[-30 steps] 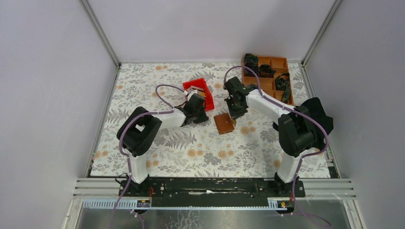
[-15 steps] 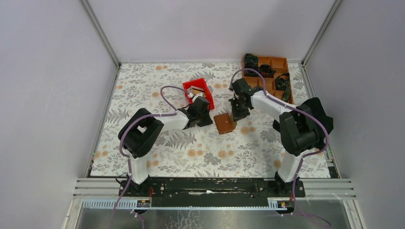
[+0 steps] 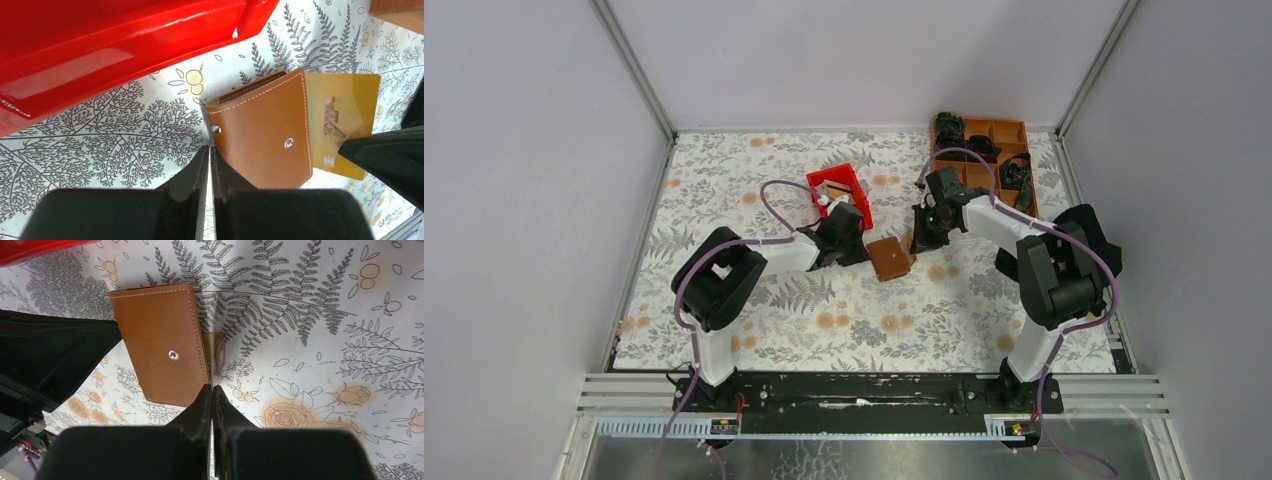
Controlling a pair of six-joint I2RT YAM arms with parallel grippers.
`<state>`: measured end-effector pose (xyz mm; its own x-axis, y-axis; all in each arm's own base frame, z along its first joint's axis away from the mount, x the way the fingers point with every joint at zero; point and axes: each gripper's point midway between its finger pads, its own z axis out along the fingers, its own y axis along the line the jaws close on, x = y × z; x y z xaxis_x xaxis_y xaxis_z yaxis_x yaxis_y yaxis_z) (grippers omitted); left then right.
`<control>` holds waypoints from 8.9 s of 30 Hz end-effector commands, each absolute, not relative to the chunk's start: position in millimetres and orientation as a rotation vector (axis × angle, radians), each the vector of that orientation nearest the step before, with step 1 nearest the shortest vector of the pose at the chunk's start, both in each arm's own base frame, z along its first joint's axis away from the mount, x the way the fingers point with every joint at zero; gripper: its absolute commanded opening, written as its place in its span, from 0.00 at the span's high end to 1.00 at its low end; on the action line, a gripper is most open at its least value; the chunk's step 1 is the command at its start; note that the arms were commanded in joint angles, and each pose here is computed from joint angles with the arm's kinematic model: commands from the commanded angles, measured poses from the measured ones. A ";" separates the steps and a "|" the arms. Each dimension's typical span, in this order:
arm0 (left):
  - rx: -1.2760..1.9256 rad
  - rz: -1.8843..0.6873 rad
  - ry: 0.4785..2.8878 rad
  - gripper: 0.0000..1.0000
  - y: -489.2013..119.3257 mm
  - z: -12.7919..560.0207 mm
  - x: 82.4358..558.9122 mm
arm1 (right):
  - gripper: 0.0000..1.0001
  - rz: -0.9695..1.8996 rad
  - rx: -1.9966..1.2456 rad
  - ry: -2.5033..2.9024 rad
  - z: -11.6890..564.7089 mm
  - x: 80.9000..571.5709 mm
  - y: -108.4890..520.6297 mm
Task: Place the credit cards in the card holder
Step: Open the card holder at the center of the board.
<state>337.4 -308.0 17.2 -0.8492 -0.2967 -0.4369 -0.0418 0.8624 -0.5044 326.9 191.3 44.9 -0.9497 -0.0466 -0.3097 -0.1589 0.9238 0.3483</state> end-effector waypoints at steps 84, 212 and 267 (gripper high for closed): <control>-0.211 -0.349 2.669 0.86 -242.9 -20.2 284.0 | 1.00 1.059 0.025 2.649 68.6 318.3 229.3; -0.440 -0.453 2.550 0.73 -232.0 15.1 283.0 | 1.00 0.318 -0.576 2.689 28.5 280.0 323.3; -0.423 -0.059 2.746 0.75 -170.6 -34.1 232.1 | 1.00 0.807 -0.133 2.767 3.5 314.2 275.2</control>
